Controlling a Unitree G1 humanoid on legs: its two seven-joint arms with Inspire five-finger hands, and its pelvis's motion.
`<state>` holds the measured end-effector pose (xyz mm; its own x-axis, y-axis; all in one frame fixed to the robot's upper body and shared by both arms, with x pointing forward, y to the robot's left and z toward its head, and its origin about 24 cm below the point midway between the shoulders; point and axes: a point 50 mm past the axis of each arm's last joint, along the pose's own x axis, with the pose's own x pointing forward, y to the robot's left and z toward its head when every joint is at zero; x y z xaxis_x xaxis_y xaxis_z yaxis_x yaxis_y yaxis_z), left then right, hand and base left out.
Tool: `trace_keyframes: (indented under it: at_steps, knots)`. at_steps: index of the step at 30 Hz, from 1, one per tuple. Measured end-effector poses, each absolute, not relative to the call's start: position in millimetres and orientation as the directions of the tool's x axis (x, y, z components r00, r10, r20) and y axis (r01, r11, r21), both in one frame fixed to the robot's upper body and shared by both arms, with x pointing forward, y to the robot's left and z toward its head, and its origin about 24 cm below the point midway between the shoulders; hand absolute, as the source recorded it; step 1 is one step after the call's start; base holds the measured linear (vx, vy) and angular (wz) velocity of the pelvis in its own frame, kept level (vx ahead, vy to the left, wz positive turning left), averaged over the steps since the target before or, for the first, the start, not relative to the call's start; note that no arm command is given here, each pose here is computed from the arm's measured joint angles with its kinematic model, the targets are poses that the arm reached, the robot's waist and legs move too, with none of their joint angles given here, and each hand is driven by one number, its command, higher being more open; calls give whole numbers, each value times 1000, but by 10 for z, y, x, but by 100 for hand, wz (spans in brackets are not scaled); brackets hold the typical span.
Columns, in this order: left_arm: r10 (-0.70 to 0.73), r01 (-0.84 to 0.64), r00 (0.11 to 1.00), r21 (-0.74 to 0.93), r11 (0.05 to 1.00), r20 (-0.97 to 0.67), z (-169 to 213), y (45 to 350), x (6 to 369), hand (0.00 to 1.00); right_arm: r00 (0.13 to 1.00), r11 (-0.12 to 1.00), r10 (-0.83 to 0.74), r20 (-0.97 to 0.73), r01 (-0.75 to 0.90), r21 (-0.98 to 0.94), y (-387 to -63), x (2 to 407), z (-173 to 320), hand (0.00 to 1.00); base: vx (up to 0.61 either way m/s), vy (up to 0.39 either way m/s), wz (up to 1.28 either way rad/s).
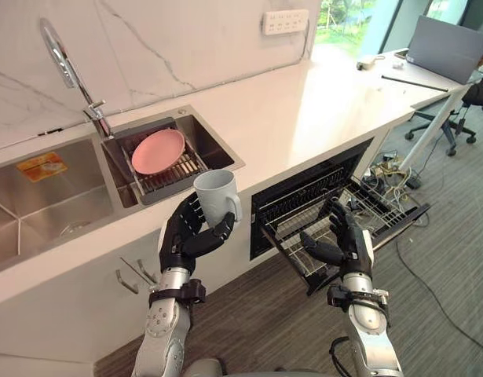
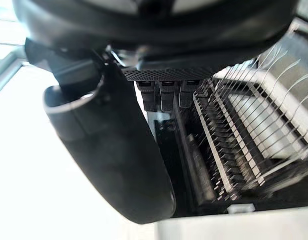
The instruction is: Walk over to the sink, pick up the cup, carry it to the dishwasher, place the cup inside the dishwasher, then close the dishwasher door
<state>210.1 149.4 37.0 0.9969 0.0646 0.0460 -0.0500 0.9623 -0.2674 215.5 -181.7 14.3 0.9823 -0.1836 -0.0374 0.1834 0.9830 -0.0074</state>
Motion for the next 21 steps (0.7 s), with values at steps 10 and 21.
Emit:
trace_keyframes:
  at_steps: [10,21]
  knots:
    - [39,-6,991,-260,966,125,539,1455,2279,30,995,993,-46,93,36,108,-1591,2220,434,90,1,34,-34]
    - [76,-61,995,-227,972,58,394,1509,2365,30,976,956,121,179,-163,244,-1313,2268,614,90,-25,12,-15]
